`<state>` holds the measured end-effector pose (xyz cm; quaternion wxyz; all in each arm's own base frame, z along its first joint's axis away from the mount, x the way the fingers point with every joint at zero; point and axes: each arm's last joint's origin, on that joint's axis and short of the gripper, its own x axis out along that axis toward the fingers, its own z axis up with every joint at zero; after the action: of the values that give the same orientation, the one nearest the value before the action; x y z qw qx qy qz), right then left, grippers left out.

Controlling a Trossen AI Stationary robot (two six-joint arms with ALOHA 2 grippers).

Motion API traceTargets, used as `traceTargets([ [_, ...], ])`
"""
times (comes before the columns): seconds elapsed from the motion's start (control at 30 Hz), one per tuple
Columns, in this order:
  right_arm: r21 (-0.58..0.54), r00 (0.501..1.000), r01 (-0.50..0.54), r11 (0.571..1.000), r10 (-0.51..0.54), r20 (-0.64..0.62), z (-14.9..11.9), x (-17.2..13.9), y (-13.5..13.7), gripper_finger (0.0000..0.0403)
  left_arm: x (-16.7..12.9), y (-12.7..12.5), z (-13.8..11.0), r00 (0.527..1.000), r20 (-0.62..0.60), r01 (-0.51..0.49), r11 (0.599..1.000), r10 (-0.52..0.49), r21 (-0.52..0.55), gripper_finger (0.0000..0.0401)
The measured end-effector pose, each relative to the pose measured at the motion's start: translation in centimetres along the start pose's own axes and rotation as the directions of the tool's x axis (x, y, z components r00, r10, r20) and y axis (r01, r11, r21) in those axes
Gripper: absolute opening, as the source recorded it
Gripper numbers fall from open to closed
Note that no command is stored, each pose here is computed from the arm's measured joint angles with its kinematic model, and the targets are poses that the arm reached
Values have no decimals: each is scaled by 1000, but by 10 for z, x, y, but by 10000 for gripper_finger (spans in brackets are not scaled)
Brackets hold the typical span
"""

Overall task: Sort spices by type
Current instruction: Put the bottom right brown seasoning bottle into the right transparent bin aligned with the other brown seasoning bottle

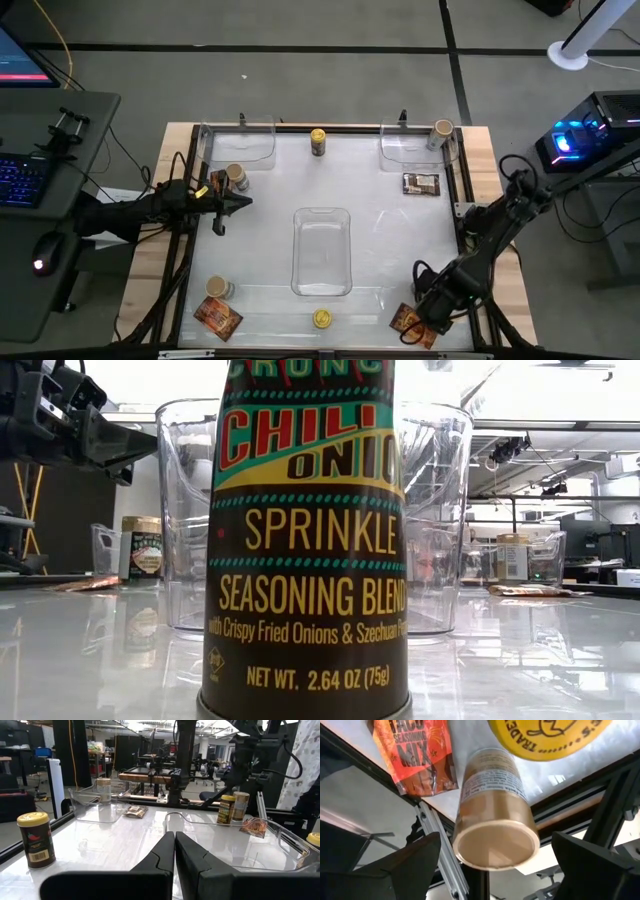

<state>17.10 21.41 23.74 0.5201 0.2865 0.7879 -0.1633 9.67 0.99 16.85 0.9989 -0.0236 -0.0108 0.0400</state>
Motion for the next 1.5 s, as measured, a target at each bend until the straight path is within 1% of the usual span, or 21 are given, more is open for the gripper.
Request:
traceTargets([
  [0.23,44,999,45,998,-45,-12,4,9,4,377,0,0,0,1000,0,0,1000,0,0,3],
  [0.4,56,996,71,996,-68,-65,6,17,7,377,0,0,0,1000,0,0,1000,0,0,3],
  [0.73,67,995,86,994,-82,-58,8,20,9,374,0,0,0,1000,0,0,1000,0,0,3],
  [0.9,91,994,88,992,-82,-70,8,20,9,350,0,0,0,1000,0,0,1000,0,0,3],
  [1.13,91,993,89,992,-80,-92,7,20,9,283,0,0,0,1000,0,0,1000,0,0,3],
  [1.23,90,992,89,992,-80,-96,7,20,9,279,0,0,0,1000,0,0,1000,0,0,3],
  [1.3,74,991,86,994,-77,-114,6,20,9,279,0,0,0,1000,0,0,1000,0,0,3],
  [1.4,15,983,76,997,-72,-170,5,20,9,279,0,0,0,1000,0,0,1000,0,0,3],
  [1.5,-49,974,59,997,-68,-215,0,10,11,280,0,0,0,1000,0,0,1000,0,0,3],
])
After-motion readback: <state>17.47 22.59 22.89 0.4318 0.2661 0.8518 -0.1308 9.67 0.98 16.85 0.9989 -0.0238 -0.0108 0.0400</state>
